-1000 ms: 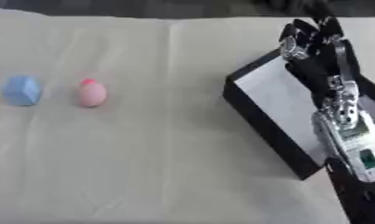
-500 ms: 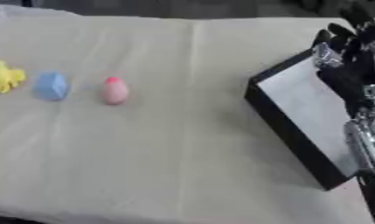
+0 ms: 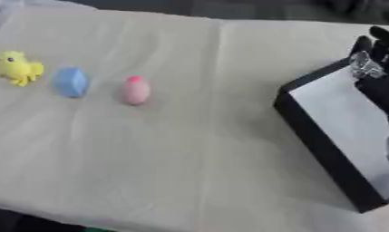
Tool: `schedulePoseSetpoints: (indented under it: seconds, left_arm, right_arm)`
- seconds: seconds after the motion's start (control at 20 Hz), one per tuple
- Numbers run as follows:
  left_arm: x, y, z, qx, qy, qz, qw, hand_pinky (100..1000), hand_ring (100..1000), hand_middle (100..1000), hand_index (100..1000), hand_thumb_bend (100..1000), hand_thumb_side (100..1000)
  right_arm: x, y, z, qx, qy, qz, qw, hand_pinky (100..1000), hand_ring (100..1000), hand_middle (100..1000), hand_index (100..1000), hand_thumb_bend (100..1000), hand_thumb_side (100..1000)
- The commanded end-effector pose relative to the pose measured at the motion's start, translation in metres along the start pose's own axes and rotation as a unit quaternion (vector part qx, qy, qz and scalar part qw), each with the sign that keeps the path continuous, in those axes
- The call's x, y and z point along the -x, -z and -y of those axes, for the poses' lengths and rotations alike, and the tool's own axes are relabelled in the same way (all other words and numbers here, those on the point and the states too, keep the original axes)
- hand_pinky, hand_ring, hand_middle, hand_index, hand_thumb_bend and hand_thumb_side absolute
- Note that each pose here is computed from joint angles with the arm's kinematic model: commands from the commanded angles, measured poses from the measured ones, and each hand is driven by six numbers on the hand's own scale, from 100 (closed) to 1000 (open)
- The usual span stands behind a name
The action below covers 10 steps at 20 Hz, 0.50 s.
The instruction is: Pick up the objects with one hand, pass them to the other hand, and then place them into the box on the other side of the table.
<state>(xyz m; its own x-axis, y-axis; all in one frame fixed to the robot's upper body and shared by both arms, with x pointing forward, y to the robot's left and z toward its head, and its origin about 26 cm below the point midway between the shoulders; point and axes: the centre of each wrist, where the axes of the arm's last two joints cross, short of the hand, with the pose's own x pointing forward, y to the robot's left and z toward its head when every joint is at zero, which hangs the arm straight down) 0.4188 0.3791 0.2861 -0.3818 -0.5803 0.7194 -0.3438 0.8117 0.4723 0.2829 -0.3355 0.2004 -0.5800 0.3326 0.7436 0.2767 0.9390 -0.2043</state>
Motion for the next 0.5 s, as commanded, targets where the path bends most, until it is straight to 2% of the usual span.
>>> schedulePoseSetpoints:
  seconds: [0.05, 0.2, 0.3, 0.5]
  left_arm:
    - [-0.014, 0.017, -0.032, 0.017, 0.083, -0.014, 0.996, 920, 831, 794, 910, 649, 288]
    - [-0.02, 0.028, -0.049, 0.04, 0.149, -0.032, 0.987, 929, 850, 792, 894, 718, 104]
    - [-0.019, 0.033, -0.058, 0.059, 0.191, -0.045, 0.979, 934, 866, 792, 880, 725, 100]
    - [-0.01, 0.042, -0.048, 0.108, 0.241, -0.099, 0.959, 941, 896, 808, 884, 769, 100]
  right_arm:
    - [-0.011, 0.007, 0.002, -0.016, -0.012, 0.027, 0.999, 977, 921, 942, 1000, 100, 256]
    - [-0.013, 0.01, -0.002, -0.026, -0.007, 0.034, 0.999, 977, 921, 942, 1000, 100, 255]
    - [-0.015, 0.012, -0.005, -0.033, -0.004, 0.039, 0.999, 977, 921, 941, 1000, 100, 254]
    - [-0.016, 0.014, -0.007, -0.044, -0.002, 0.043, 0.998, 977, 921, 941, 1000, 100, 255]
